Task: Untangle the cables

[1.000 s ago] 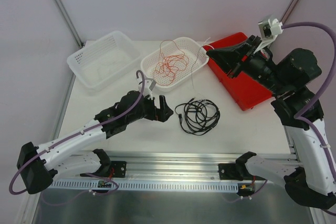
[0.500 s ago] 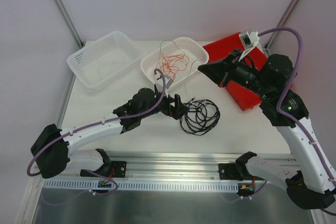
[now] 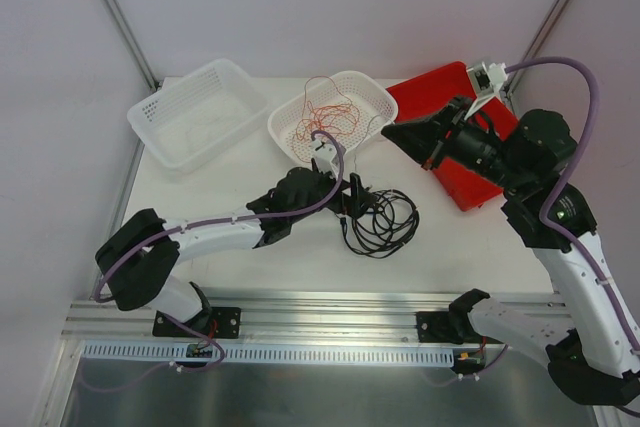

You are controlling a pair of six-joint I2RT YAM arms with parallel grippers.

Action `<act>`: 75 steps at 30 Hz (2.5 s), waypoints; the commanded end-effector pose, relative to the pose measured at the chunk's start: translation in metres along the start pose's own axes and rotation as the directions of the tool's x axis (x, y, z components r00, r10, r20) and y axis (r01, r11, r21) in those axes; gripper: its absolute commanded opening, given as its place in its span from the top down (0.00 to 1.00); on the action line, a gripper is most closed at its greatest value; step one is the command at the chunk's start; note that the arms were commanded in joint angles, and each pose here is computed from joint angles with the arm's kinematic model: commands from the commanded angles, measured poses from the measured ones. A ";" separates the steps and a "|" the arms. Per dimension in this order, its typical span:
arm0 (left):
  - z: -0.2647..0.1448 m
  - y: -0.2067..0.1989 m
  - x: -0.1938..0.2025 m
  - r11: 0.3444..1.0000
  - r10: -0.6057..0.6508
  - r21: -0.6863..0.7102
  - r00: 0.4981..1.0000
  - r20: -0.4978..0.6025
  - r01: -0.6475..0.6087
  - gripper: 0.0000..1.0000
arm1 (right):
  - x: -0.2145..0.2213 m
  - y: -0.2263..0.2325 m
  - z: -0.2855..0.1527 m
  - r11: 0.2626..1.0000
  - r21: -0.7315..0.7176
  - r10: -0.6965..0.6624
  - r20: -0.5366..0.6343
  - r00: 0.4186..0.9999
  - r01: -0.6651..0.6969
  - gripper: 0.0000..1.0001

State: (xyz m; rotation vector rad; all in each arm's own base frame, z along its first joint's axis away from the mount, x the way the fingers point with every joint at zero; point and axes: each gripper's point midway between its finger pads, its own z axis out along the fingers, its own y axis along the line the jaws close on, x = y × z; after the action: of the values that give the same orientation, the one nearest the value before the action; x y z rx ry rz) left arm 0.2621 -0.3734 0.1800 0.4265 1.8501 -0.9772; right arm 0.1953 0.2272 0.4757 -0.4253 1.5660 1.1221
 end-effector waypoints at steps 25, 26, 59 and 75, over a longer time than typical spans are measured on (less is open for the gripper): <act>-0.032 0.002 -0.092 0.953 0.189 -0.258 0.977 0.095 -0.159 1.00 | 0.055 -0.077 -0.059 0.913 0.391 -0.083 -0.107 0.991 0.119 0.58; -0.038 0.004 -0.097 0.943 0.212 -0.277 0.975 0.069 -0.185 1.00 | 0.061 -0.081 -0.062 0.904 0.409 -0.081 -0.120 0.989 0.124 0.53; -0.203 0.091 -0.366 0.640 0.552 -0.706 0.821 0.147 -0.304 1.00 | 0.189 -0.144 -0.094 0.825 0.549 0.082 -0.353 0.932 0.136 0.03; -0.174 0.318 -0.307 0.509 0.288 -0.831 0.954 -0.081 -0.224 1.00 | 0.214 -0.164 -0.077 0.815 0.555 0.116 -0.433 0.894 0.163 0.03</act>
State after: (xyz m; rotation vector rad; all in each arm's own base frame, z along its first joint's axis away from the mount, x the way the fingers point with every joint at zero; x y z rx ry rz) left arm 0.4913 -0.0214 0.3635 0.0849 1.8523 0.1821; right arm 0.1991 0.1378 0.1970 -0.2757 2.2581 0.4528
